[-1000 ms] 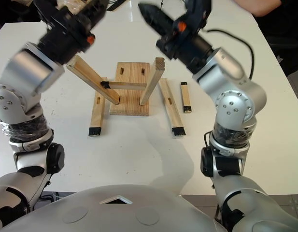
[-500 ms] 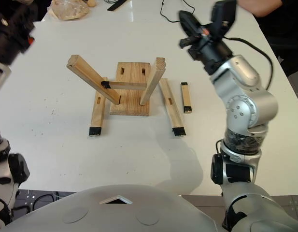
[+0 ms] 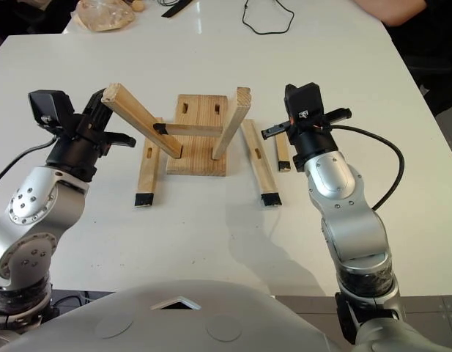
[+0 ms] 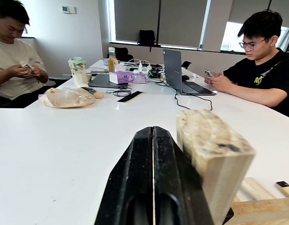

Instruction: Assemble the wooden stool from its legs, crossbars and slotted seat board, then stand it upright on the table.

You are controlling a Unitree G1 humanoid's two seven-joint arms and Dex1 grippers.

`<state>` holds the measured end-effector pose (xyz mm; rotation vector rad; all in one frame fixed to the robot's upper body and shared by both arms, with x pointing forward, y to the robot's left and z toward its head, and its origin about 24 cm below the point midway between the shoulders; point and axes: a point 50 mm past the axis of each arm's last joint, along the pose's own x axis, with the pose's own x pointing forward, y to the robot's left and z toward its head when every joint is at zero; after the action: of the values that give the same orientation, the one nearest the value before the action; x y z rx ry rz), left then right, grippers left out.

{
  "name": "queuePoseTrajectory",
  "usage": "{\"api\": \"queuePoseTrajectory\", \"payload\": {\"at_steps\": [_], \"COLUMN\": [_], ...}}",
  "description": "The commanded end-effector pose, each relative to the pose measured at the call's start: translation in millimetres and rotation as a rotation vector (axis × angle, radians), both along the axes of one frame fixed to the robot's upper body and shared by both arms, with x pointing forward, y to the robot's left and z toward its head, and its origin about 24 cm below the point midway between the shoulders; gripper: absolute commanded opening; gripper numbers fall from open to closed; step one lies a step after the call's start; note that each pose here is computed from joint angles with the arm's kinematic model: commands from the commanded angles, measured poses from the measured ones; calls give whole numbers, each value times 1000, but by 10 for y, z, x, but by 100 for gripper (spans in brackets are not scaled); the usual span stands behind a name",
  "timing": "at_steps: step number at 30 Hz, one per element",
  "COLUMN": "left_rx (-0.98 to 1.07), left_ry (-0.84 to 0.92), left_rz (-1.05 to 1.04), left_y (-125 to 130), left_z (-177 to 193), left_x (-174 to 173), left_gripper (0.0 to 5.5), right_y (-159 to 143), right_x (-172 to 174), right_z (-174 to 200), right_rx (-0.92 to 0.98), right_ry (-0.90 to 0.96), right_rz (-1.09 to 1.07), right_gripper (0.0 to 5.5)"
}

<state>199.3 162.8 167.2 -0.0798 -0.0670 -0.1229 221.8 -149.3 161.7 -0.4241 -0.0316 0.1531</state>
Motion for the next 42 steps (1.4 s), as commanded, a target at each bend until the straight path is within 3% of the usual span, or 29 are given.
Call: {"api": "queuePoseTrajectory", "payload": {"at_steps": [1,4,6,9,14,18,22,26,28,30,32,35,38,42], "left_rx": [20,20,12,-2,-1,-33,-362,-631,-682,-748,-754,-712,-716,-735], "left_ry": [-37,-2,28,61,108,117,154,97,-10,-116,-156,-12,186,453], "left_rz": [-39,-244,-311,-280,-117,126,239,122,88,-21,-263,-506,-522,-498], "left_y": [-182,-583,-715,-694,-450,-29,302,473,721,801,567,168,11,-181], "left_z": [40,-34,-99,-179,-296,-351,-442,-276,18,429,829,930,587,-108], "left_x": [-6,-47,-66,-46,-4,31,0,145,367,565,668,780,885,787], "left_gripper": [0,0,0,0,0,0,0,0,0,0,0,0,0,0], "right_y": [347,768,811,730,618,155,-331,-331,-162,30,188,302,350,419], "right_x": [-63,-118,-112,-59,-10,107,355,541,592,545,500,554,597,554], "right_z": [77,115,55,-9,-74,-58,142,552,846,973,942,828,753,141], "right_rx": [38,36,6,-40,-66,-14,184,418,554,605,602,564,561,449], "right_ry": [-20,-23,7,30,59,49,19,1,-29,10,101,173,172,350], "right_rz": [137,380,408,383,352,124,23,317,539,754,885,884,855,767], "right_gripper": [2,2,2,2,2,2,2,2,2,2,2,2,2,2]}}
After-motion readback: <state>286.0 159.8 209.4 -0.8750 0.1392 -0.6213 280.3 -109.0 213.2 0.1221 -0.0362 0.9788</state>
